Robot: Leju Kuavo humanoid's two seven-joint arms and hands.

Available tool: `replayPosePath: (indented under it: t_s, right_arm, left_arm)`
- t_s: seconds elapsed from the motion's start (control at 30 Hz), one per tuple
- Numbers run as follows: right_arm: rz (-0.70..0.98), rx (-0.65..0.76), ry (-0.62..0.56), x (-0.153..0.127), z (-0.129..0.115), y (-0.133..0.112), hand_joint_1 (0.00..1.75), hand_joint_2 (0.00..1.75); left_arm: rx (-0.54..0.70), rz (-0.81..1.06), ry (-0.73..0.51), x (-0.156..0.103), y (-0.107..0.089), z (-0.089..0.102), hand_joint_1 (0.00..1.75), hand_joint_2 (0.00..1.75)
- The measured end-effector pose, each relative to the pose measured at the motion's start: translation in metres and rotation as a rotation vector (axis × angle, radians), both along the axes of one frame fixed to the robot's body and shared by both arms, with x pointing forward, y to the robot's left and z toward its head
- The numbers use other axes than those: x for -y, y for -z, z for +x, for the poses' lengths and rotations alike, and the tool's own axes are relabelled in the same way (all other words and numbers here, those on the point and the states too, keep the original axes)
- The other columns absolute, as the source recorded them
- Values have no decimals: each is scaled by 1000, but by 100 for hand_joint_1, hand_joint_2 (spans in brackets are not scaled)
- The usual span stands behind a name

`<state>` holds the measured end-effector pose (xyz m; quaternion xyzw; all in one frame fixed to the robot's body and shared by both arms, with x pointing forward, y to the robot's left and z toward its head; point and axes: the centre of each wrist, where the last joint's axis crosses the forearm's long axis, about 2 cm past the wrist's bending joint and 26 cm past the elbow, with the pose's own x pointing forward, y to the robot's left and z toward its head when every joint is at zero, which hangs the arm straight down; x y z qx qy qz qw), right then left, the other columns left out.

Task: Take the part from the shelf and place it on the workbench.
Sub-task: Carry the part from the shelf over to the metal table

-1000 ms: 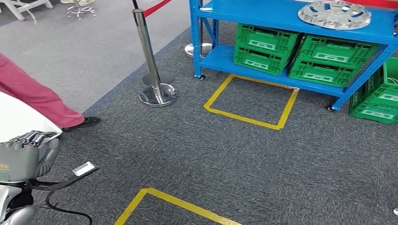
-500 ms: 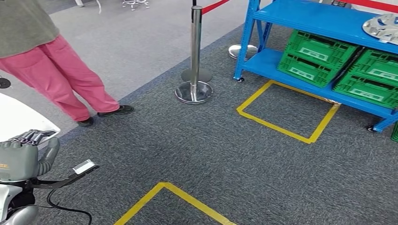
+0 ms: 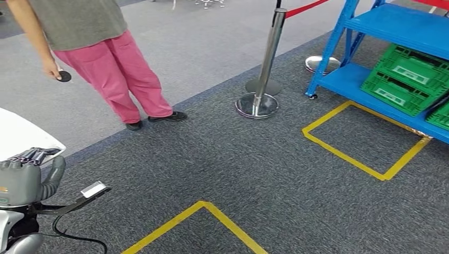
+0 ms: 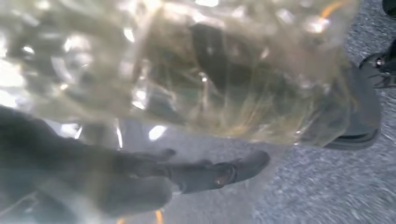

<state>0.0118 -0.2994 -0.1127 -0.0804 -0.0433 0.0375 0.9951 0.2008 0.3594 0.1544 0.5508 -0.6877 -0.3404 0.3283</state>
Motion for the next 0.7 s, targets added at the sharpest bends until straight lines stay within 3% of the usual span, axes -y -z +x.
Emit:
replayPosePath:
  t_s: [0.7]
  right_arm:
    - [16, 21, -35, -2, 4, 0, 0, 0]
  left_arm:
    - [-18, -8, -18, 0, -2, 2, 175, 175]
